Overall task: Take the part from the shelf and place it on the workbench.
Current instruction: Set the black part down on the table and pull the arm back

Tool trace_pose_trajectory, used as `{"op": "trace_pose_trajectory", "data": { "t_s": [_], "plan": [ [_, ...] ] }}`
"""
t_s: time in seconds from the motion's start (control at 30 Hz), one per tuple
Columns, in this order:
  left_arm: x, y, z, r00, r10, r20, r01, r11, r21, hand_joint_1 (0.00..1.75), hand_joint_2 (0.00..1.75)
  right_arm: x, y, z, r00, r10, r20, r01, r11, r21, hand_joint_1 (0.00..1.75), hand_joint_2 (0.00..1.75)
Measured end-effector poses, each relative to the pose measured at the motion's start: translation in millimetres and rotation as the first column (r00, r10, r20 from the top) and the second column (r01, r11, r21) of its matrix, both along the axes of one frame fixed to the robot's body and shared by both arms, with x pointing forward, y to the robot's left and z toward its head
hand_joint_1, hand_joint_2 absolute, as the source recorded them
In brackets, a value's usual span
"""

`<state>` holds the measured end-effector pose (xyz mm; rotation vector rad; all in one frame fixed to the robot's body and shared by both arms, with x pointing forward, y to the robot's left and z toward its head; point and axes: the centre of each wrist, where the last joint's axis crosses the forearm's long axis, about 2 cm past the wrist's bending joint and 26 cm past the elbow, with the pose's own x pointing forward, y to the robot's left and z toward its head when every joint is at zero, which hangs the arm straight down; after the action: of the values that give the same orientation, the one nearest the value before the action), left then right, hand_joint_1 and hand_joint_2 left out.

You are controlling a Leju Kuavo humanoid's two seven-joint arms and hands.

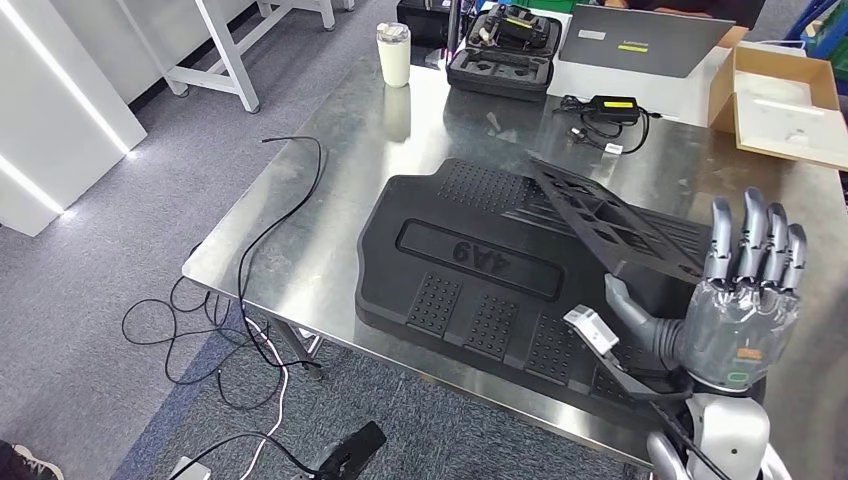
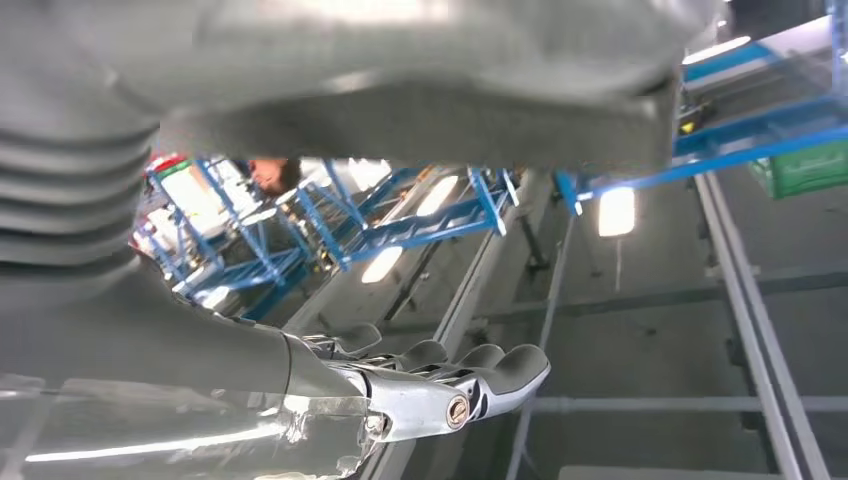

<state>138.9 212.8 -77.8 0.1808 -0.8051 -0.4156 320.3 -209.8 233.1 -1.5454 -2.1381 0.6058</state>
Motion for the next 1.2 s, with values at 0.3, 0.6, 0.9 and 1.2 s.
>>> {"op": "trace_pose_trajectory", "data": {
  "t_s": [0.3, 0.6, 0.9, 1.2],
  "plan": [
    [-2.0, -0.3, -0.6, 1.0, 0.014, 0.005, -0.014, 1.0, -0.011, 0.0, 0.0, -3.3, 5.4, 11.7, 0.978, 0.134, -0.159, -0.113, 0.985, 0.131, 0.0, 0.0],
    [-7.1, -0.6, -2.2, 1.0, 0.015, 0.003, -0.015, 0.999, -0.033, 0.0, 0.0, -8.9, 11.2, 25.3, 0.802, 0.392, -0.451, -0.284, 0.914, 0.29, 0.0, 0.0],
    [-8.0, -0.9, -2.6, 1.0, 0.004, -0.003, -0.004, 0.999, -0.04, 0.0, 0.0, -16.5, 5.9, 35.3, 0.732, 0.404, -0.549, -0.283, 0.913, 0.295, 0.0, 0.0],
    [-7.1, -1.3, -2.3, 1.0, -0.006, -0.005, 0.006, 0.999, -0.037, 0.0, 0.0, -24.6, 2.7, 35.4, 0.784, 0.398, -0.476, -0.281, 0.912, 0.299, 0.0, 0.0]
  ]
}}
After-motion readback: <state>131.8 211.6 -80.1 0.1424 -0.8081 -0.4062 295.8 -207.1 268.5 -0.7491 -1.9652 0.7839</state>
